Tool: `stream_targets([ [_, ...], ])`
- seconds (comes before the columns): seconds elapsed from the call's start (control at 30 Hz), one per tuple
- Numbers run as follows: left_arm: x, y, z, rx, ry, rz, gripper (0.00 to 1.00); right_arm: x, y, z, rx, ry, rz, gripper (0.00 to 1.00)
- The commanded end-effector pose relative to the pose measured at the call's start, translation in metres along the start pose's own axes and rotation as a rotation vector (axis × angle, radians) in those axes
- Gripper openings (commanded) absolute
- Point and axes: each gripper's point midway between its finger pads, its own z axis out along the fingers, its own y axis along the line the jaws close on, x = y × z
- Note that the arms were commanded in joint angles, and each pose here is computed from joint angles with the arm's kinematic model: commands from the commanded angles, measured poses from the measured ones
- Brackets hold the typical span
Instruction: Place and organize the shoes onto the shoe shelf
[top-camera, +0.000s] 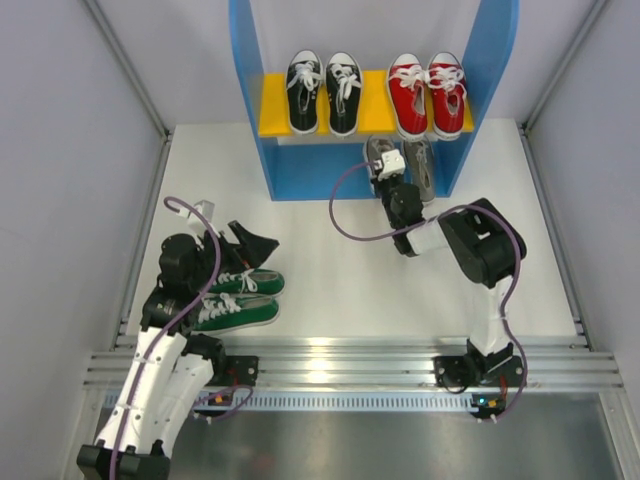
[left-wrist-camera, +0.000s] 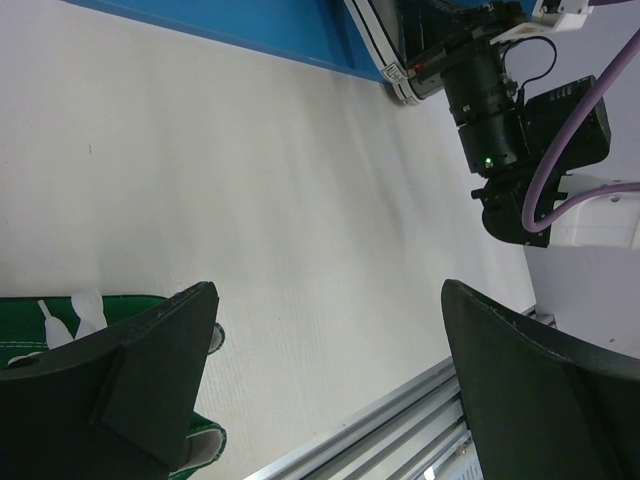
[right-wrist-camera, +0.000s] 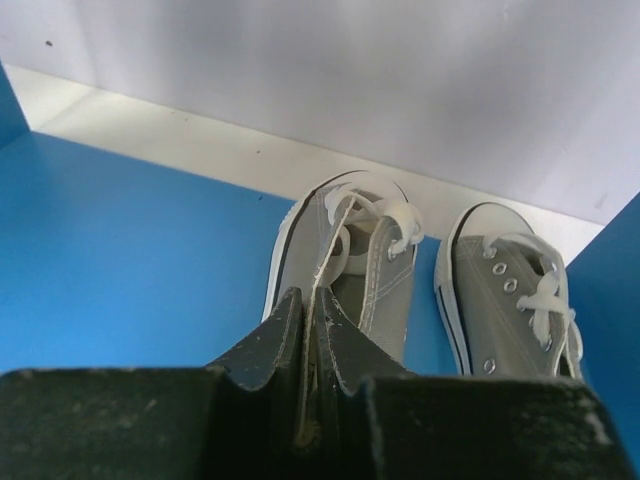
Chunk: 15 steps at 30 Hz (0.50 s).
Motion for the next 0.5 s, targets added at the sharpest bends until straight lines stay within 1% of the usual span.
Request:
stream_targets([
  [0.0, -0.014, -0.012, -0.001, 0.039, -0.042, 0.032, 0.99, -0.068, -0.020, 0.021, 0.056, -0.223, 0.053, 0.00],
  [0.2, -0.015, -0.013, -0.001, 0.040, -0.046, 0.035, 0.99, -0.056, -0.027, 0.028, 0.069, -0.189, 0.040, 0.00],
  [0.43, -0.015, -0.012, -0.001, 0.040, -0.043, 0.035, 0.99, -0.031, -0.032, 0.030, 0.073, -0.124, 0.014, 0.00],
  [0.47, -0.015, -0.013, -0.001, 0.041, -0.044, 0.034, 0.99, -0.033, -0.031, 0.030, 0.069, -0.129, 0.017, 0.00],
])
